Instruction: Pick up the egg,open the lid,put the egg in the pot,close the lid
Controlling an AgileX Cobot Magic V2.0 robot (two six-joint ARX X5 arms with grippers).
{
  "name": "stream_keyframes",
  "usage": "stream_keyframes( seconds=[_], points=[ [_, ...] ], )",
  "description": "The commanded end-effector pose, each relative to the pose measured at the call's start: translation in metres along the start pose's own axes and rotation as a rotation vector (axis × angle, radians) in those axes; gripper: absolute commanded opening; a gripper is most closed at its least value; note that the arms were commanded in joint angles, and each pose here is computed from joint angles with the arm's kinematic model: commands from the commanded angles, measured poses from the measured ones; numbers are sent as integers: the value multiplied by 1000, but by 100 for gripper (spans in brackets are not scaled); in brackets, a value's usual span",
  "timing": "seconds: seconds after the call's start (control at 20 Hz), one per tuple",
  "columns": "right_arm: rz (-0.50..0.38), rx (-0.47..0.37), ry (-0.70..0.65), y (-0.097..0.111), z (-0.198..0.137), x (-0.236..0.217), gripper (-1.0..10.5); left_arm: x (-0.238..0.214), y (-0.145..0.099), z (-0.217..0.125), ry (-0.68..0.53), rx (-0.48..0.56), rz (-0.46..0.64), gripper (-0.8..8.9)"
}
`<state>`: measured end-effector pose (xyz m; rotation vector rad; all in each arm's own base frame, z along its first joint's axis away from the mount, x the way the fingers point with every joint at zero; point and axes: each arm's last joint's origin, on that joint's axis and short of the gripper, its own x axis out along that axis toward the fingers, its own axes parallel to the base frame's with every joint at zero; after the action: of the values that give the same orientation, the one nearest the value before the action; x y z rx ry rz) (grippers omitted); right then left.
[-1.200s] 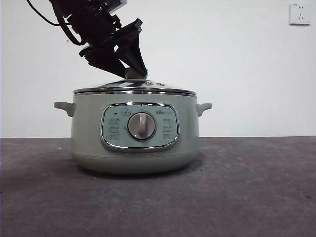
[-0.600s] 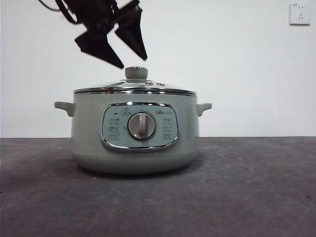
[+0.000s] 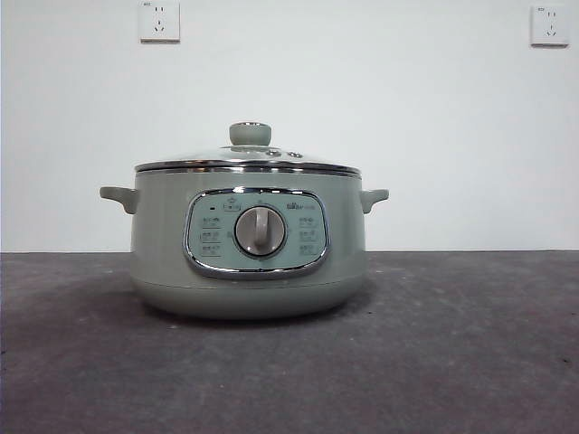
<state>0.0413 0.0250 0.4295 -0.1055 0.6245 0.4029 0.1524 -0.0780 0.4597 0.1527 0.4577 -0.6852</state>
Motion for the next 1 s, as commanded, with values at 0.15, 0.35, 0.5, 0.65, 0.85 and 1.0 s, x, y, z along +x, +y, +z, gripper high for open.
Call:
stream_keyframes(
  seconds=[0.15, 0.35, 0.5, 0.65, 0.85, 1.0],
  points=[
    [16, -18, 31, 0, -3, 1, 378, -40, -12, -24, 86, -31, -11, 380],
    [20, -22, 40, 1, -3, 3, 378, -49, -16, -36, 177, -59, -20, 380],
    [37, -23, 50, 2, -2, 5, 378, -47, -15, -37, 198, -64, -23, 377],
    [46, -24, 54, 3, -1, 6, 377, -43, -14, -36, 208, -67, -24, 377],
    [46, -24, 57, 3, -1, 7, 76, -38, -13, -35, 220, -69, -25, 6],
    [45, -27, 57, 3, -1, 7, -8, -38, -13, -35, 220, -69, -25, -6]
  ],
)
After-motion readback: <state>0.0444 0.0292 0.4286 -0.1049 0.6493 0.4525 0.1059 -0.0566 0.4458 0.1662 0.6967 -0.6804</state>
